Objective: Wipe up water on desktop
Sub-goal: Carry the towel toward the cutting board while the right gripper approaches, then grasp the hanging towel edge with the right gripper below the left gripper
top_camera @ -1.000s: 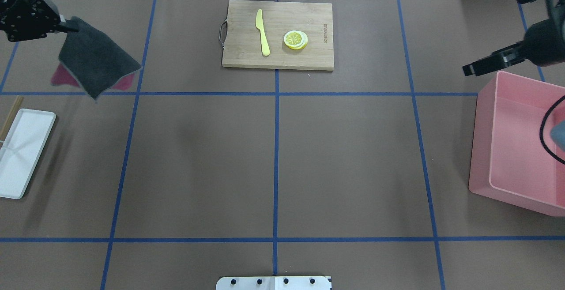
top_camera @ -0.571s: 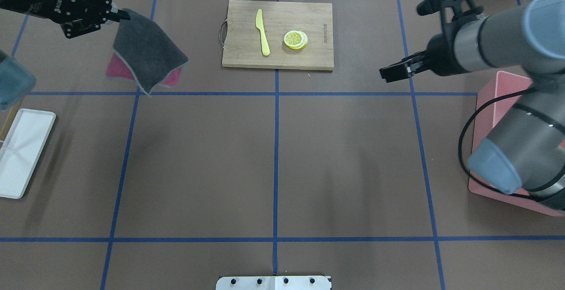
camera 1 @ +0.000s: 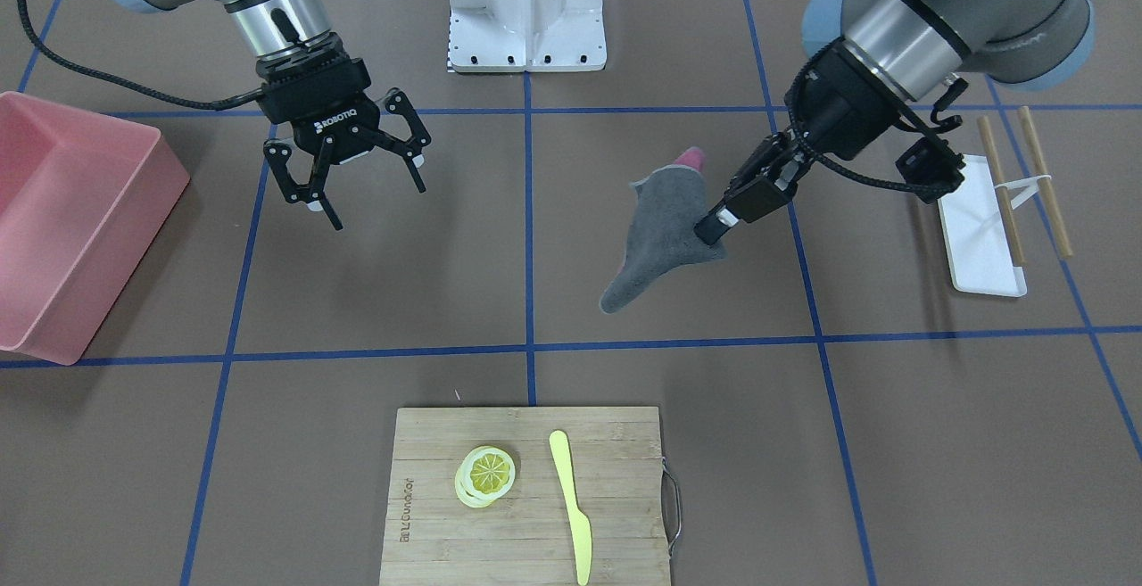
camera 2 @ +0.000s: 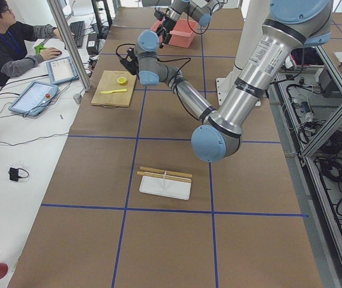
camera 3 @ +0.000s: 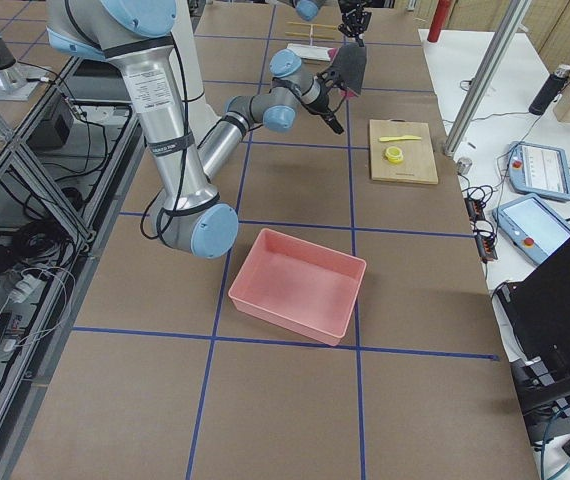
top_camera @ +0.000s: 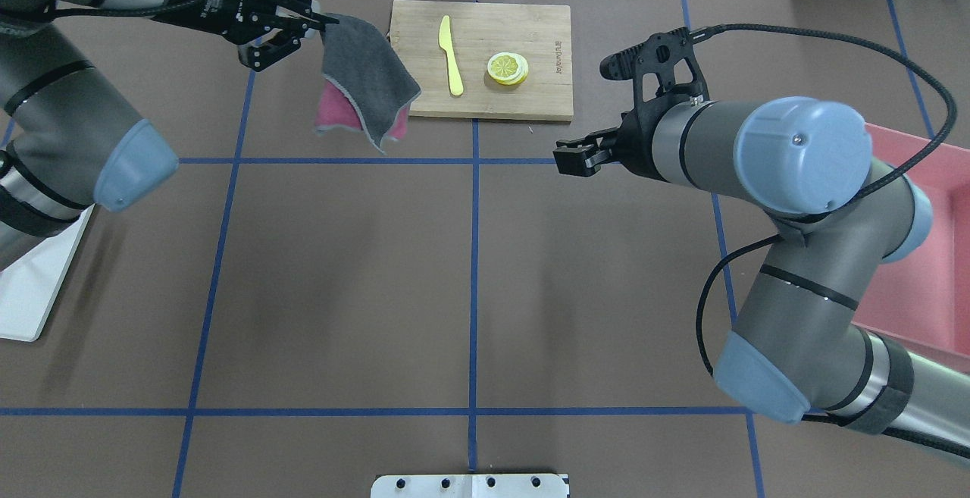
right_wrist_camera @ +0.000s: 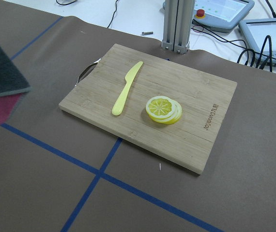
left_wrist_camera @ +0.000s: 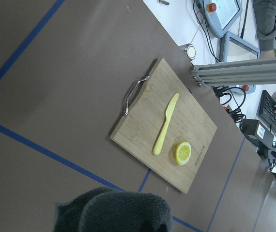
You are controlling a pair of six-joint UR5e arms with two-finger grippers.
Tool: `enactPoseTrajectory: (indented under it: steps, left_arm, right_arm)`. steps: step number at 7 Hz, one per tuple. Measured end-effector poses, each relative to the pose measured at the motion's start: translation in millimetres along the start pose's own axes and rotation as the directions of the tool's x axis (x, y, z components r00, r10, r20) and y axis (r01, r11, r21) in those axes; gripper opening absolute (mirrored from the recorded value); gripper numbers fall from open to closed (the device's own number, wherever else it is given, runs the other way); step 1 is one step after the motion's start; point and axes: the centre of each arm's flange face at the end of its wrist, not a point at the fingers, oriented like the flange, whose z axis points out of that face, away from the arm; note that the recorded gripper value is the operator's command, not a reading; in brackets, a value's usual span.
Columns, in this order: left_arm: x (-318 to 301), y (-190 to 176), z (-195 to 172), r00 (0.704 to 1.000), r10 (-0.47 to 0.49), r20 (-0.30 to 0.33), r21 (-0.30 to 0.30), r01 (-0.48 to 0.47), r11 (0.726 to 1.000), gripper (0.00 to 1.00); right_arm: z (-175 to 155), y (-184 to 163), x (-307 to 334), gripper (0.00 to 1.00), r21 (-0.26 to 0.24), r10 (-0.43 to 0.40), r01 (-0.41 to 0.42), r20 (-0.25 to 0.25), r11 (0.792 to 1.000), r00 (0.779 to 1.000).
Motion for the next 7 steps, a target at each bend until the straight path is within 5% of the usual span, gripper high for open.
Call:
enactPoseTrajectory:
  steps: [5,7]
  left_arm:
    - [22.7,80.8,33.5,0.949,-0.314,-0.036,-0.047,0.312,0.949,0.0]
    - [13.9,101.3,41.2,0.934,-0.357,-0.021,-0.072,0.354,0.932,0.0]
  right_arm:
    - [17.7,23.1,-91.9,0.94,0.14,0.007,0.001,-0.059,0.99,0.998]
    - [21.1,25.5,-97.6,0.76,0.162,0.019,-0.006,-0.078,0.987,0.997]
